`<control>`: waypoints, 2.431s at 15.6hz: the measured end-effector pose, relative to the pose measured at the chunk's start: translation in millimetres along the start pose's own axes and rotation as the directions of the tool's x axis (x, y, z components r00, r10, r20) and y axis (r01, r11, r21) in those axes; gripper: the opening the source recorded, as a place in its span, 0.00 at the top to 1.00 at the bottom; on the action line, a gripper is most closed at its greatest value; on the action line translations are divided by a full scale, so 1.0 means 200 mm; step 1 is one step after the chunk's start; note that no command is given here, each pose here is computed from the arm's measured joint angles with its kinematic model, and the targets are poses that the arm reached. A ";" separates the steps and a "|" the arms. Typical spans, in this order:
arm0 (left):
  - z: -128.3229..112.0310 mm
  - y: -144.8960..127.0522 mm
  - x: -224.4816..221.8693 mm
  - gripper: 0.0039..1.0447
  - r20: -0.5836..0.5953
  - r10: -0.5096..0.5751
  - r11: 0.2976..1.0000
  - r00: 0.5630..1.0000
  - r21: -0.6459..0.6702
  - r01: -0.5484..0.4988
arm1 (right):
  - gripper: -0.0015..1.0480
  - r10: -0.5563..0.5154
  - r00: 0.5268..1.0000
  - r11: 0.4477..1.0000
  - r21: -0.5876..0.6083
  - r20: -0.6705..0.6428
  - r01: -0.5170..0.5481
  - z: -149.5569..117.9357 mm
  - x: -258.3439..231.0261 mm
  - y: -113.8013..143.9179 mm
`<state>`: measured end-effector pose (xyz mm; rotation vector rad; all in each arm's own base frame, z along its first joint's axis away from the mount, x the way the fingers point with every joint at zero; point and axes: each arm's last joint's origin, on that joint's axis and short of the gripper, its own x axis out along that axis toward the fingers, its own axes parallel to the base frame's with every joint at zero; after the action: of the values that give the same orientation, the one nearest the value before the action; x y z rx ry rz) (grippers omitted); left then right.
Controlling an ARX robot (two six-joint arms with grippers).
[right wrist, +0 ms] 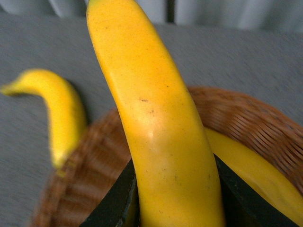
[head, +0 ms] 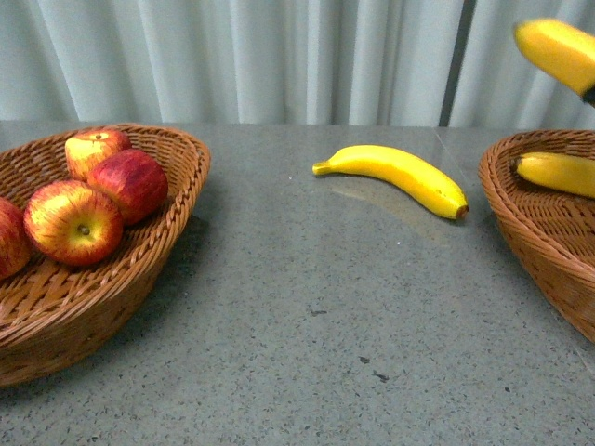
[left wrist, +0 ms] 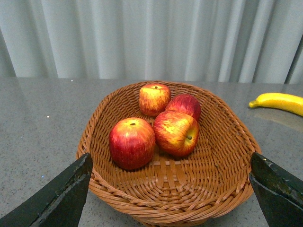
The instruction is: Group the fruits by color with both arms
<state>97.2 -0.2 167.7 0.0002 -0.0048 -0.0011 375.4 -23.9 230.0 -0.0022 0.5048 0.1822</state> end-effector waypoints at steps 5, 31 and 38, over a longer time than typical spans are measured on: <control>0.00 0.00 0.00 0.06 0.000 0.000 1.000 1.000 0.000 0.000 | 0.64 -0.003 0.983 0.996 -0.085 -0.181 -0.012 -0.25 -0.14 -0.18; 0.00 0.00 0.00 0.06 0.000 0.000 1.000 1.000 0.000 0.000 | 0.06 0.069 0.924 0.900 -0.377 -0.376 -0.220 0.09 0.86 0.68; 0.00 0.00 0.00 0.06 0.000 0.000 1.000 1.000 0.000 0.000 | 0.60 0.093 0.917 0.913 -0.333 -0.387 -0.233 0.06 0.90 0.69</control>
<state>97.2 -0.2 167.7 0.0002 -0.0048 -0.0015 511.8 143.4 160.7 -0.3752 0.8373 0.4504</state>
